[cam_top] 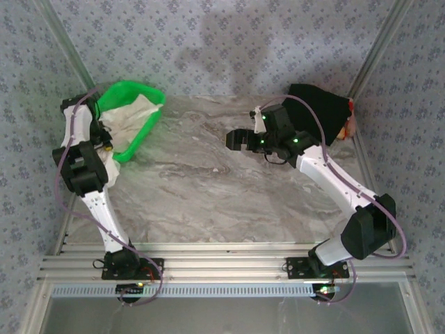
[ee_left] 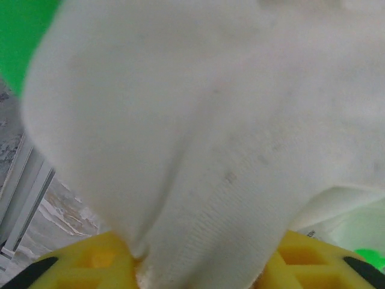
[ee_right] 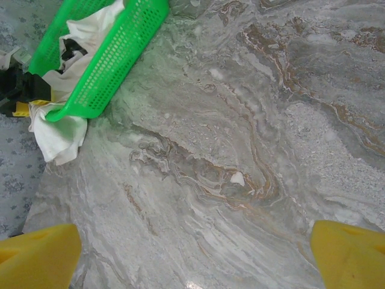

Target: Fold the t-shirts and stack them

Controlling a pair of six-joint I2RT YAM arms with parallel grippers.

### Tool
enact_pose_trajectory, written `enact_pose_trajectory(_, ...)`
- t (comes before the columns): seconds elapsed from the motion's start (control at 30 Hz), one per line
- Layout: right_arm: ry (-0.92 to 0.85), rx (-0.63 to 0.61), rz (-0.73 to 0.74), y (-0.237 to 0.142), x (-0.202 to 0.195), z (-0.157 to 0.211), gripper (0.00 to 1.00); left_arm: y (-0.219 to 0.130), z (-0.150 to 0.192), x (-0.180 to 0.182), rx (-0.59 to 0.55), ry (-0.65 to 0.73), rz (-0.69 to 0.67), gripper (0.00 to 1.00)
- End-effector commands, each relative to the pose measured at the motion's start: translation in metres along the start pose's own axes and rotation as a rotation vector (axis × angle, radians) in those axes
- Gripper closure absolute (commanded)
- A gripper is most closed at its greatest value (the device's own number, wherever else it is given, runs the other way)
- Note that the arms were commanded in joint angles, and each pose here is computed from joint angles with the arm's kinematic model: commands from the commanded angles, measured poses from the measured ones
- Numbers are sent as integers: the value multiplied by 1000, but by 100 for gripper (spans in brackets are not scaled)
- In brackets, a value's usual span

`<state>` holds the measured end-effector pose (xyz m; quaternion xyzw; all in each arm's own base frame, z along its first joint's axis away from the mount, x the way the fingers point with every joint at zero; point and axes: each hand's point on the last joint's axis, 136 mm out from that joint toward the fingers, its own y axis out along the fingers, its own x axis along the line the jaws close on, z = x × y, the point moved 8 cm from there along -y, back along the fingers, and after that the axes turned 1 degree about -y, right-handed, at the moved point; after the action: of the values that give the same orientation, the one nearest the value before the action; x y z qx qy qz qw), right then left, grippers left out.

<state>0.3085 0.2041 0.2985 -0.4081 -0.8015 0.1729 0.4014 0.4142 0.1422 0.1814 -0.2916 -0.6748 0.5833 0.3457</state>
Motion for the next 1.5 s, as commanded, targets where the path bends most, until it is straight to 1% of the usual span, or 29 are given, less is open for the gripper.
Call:
enact_pose_trajectory(0.0,-10,-11,-4,-4,3,-8,0,-19,2,-7,-38,58,42,57)
enact_pose_trajectory(0.07,-9,-10,-3,-3,2,-7,0,-24,2,-8,-40,62,63,46)
enact_pose_trajectory(0.13,-8,-9,-3,-2,2,-8,0,-28,3,-9,-44,64,83,42)
enact_pose_trajectory(0.27,-2,-5,0,-1,2,-7,0,-34,6,-9,-54,69,105,39)
enact_pose_trajectory(0.5,-4,-4,-6,0,3,-8,0,-49,13,-5,-90,65,127,40)
enact_pose_trajectory(0.57,-1,0,-3,1,2,-8,0,-50,14,-5,-94,66,138,44)
enact_pose_trajectory(0.73,-1,5,-7,2,2,-7,0,-42,16,-8,-72,69,151,61)
enact_pose_trajectory(0.87,-2,5,-6,1,2,-8,0,-35,18,-8,-55,74,146,63)
enact_pose_trajectory(1.03,-4,7,-9,1,3,-7,0,-29,21,-8,-38,81,136,69)
enact_pose_trajectory(1.1,-6,4,-8,0,3,-8,0,-28,21,-8,-39,80,136,77)
enact_pose_trajectory(1.2,-5,5,-7,0,3,-8,0,-34,21,-7,-63,78,143,96)
enact_pose_trajectory(1.23,-5,2,-7,0,3,-8,0,-38,21,-7,-75,79,147,100)
enact_pose_trajectory(1.37,-7,0,-6,-1,4,-9,0,-60,20,-3,-142,66,182,100)
enact_pose_trajectory(1.47,-7,-4,-3,-1,4,-9,0,-83,21,-3,-202,47,250,100)
